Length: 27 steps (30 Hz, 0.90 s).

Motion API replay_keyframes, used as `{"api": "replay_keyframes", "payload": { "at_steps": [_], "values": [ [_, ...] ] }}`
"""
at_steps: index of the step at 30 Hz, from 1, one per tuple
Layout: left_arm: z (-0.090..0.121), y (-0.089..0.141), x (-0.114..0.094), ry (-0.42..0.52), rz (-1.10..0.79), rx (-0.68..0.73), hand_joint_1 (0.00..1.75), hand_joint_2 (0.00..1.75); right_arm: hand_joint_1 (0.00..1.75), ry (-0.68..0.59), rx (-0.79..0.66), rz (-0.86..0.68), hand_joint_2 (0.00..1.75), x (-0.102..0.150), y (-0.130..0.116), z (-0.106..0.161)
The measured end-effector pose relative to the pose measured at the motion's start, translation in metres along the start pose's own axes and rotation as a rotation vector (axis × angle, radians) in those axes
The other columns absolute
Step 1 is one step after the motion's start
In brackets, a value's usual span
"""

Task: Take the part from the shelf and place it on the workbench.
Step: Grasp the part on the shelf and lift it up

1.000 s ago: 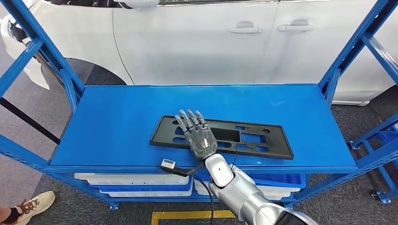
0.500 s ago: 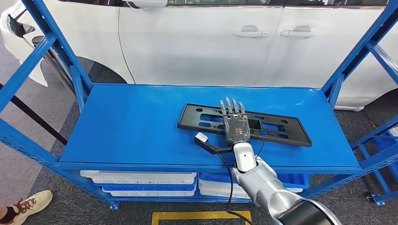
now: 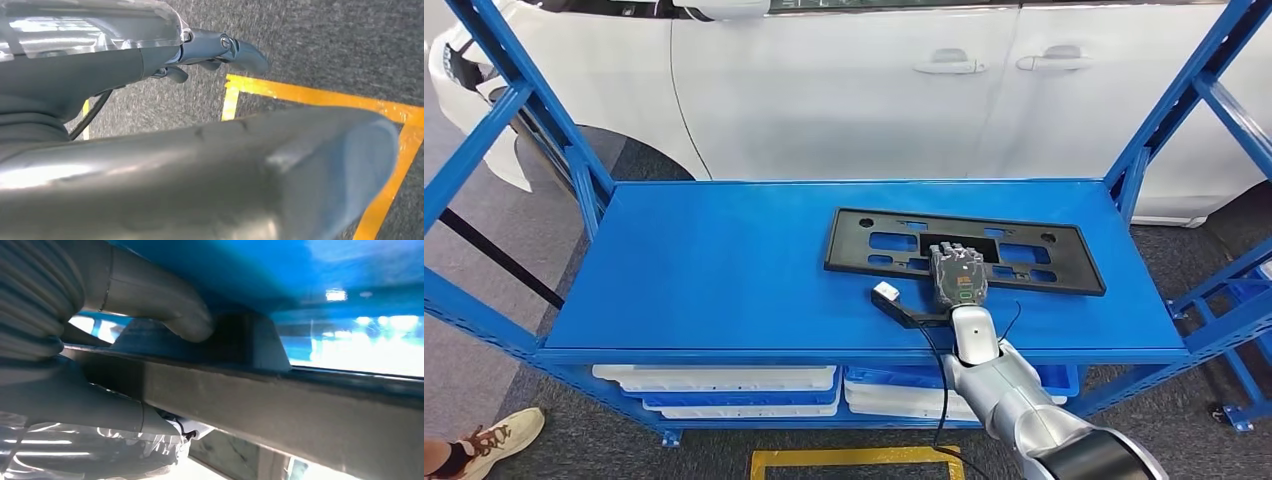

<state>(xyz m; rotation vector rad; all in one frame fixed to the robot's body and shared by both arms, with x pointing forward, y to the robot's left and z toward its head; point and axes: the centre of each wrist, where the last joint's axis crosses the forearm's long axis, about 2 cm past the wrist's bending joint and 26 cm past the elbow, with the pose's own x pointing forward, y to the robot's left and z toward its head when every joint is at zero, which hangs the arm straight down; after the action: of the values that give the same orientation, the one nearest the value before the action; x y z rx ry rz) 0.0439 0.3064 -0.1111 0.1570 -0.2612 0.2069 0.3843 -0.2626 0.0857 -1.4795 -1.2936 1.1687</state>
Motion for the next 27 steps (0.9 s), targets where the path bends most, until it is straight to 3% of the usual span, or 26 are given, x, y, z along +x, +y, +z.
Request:
{"api": "replay_keyframes", "payload": {
  "at_steps": [6,10,16,19,23,27],
  "values": [
    [0.0,0.001,-0.002,-0.042,0.001,-0.025,0.0,0.0,1.75,-0.002,0.013,0.0,1.75,0.0,0.001,0.001],
    [0.0,0.001,-0.002,-0.1,-0.006,-0.032,0.0,1.75,1.75,0.001,0.003,-0.007,1.75,-0.001,0.001,0.001],
    [0.0,0.002,0.0,-0.13,0.002,0.015,0.0,1.75,1.75,-0.04,-0.005,-0.025,1.75,-0.003,-0.001,-0.002],
    [0.0,0.003,0.0,-0.131,0.016,0.021,0.0,1.75,1.75,-0.091,-0.022,-0.11,1.75,0.0,-0.005,-0.003],
    [-0.001,0.002,0.002,-0.153,0.035,-0.019,0.0,1.75,1.75,-0.222,-0.18,-0.434,1.75,0.01,-0.031,-0.013],
    [-0.001,0.004,0.003,-0.182,0.035,-0.056,0.0,1.75,1.75,-0.348,-0.435,-0.919,1.75,0.02,-0.072,-0.011]
  ]
}}
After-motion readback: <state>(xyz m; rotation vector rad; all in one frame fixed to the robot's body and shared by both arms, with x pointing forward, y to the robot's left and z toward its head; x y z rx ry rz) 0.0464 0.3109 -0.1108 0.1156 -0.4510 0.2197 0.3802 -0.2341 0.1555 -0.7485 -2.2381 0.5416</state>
